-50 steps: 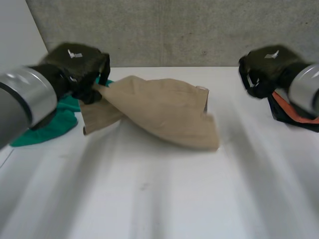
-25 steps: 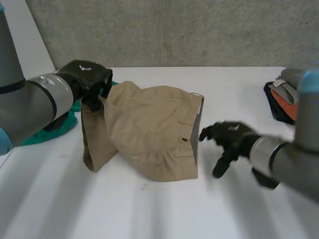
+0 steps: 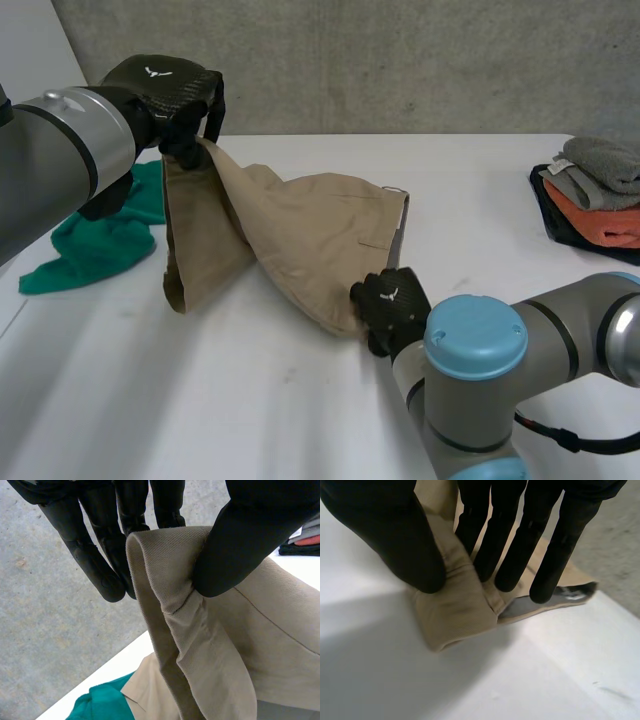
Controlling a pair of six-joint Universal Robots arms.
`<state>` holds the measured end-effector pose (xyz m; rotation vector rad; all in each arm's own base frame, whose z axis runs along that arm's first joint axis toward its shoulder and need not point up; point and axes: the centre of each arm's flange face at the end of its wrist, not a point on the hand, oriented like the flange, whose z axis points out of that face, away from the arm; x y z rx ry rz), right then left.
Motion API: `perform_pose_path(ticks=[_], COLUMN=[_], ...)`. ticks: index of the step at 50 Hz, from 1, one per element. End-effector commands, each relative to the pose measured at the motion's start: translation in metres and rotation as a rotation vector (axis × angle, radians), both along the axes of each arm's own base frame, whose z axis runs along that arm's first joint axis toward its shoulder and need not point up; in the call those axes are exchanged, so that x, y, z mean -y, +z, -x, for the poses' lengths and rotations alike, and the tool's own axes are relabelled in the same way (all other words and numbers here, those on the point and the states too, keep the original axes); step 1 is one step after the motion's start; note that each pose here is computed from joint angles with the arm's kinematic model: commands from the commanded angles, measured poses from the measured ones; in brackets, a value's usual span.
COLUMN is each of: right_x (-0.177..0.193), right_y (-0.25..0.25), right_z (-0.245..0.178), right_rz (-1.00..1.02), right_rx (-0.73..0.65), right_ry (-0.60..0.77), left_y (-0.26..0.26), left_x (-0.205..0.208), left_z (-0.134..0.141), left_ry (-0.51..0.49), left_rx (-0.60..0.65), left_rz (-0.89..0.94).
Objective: Fold the laundry.
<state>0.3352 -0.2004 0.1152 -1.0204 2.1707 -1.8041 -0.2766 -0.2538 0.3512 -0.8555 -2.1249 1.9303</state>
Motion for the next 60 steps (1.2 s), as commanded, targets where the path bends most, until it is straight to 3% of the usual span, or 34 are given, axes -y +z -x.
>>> perform_pose_path(ticks=[1,5,8,19,23,32,37,45,53,60], right_x=[0.022,0.037,0.035,0.016,0.011,0.03,0.065,0.124,0.178,0.21], right_y=[0.054,0.1,0.113,0.16,0.151,0.11,0.097,0.092,0.08,0.055], right_z=[0.013,0.045,0.07,0.12,0.121,0.114,0.102,0.072,0.043,0.027], right_rz=[0.133,0.146,0.029,-0.325,-0.401,-0.489,-0.399,-0.133,0.194,0.396], right_rx=[0.098,0.076,-0.027,-0.334,-0.414,-0.516,-0.45,-0.305,-0.209,-0.226], right_ry=[-0.098,-0.108,-0.037,0.159,0.22,0.254,0.143,-0.016,-0.107,-0.165], left_y=[-0.008,-0.022,-0.038,-0.091,-0.107,-0.136,-0.132,-0.125,-0.148,-0.172], left_x=[-0.001,-0.006,-0.013,-0.063,-0.076,-0.047,-0.007,0.078,0.128,0.153], left_z=[-0.01,-0.022,-0.031,-0.036,-0.031,-0.023,-0.003,0.031,0.049,0.06], left_ry=[0.035,0.045,0.013,-0.233,-0.286,-0.255,-0.223,-0.067,0.016,0.048], left_rx=[0.02,0.08,0.175,0.386,0.434,0.547,0.494,0.311,0.272,0.255], left_rz=[-0.035,-0.085,-0.13,-0.329,-0.39,-0.424,-0.302,-0.089,0.017,0.111])
